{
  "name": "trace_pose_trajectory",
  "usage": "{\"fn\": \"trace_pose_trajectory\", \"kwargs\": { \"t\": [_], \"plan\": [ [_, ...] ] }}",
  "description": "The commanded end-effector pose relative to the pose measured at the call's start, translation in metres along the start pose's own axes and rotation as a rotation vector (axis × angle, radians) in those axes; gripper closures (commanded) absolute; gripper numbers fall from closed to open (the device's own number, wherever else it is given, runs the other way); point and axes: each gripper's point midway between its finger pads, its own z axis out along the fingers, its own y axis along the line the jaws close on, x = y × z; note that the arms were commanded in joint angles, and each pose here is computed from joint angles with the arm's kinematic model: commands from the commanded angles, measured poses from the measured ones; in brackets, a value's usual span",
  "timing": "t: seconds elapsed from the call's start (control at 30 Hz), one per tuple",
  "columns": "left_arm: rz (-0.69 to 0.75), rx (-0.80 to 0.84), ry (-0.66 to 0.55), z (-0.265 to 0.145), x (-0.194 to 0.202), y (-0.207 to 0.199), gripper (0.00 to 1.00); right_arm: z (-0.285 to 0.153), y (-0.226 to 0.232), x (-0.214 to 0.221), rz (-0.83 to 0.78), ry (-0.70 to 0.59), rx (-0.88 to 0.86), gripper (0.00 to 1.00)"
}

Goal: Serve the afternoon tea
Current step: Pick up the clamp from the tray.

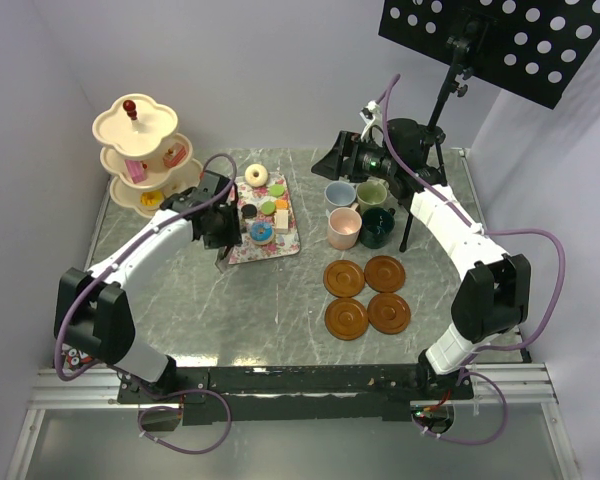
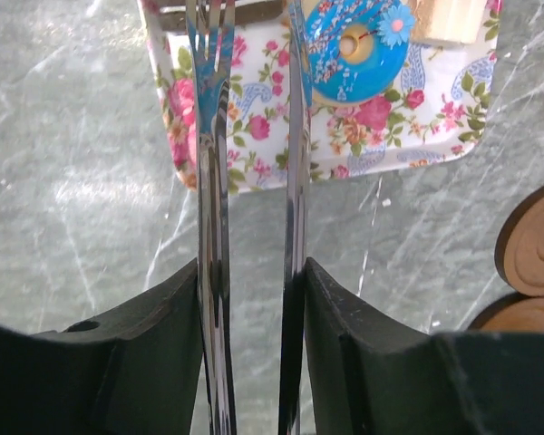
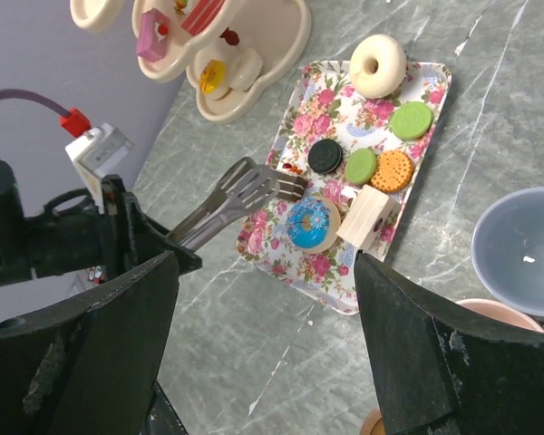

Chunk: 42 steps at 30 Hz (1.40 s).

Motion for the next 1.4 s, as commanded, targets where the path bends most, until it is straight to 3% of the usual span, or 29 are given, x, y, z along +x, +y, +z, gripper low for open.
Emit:
{"fn": "trace_pose_trajectory", "kwargs": {
  "t": [0.0, 0.2, 0.4, 0.67, 1.37],
  "plan": [
    [-0.025, -0.04, 0.014, -0.03, -0.01, 0.001, 0.53, -0.015, 0.016, -0.018, -0.046, -0.052, -0.033, 0.16],
    [-0.022, -0.089, 0.062, -0.049, -0.015, 0.006, 0.52, -0.016, 0.017, -0.02, -0.057, -0.055, -0.033, 0.16],
    [-0.017, -0.073, 0.158, -0.043, -0.017, 0.007, 0.52, -0.015, 0.018, -0.017, -0.047, -0.048, -0.043, 0.16],
    [0.021, -0.086, 0.151, -0.038, -0.037, 0.004, 0.5, -0.016, 0.02, -0.018, -0.052, -0.051, -0.05, 0.16],
    [0.068, -0.117, 0.195, -0.012, -0.043, 0.004, 0.43, -0.013, 0.02, -0.018, -0.05, -0.047, -0.065, 0.16]
  ]
}}
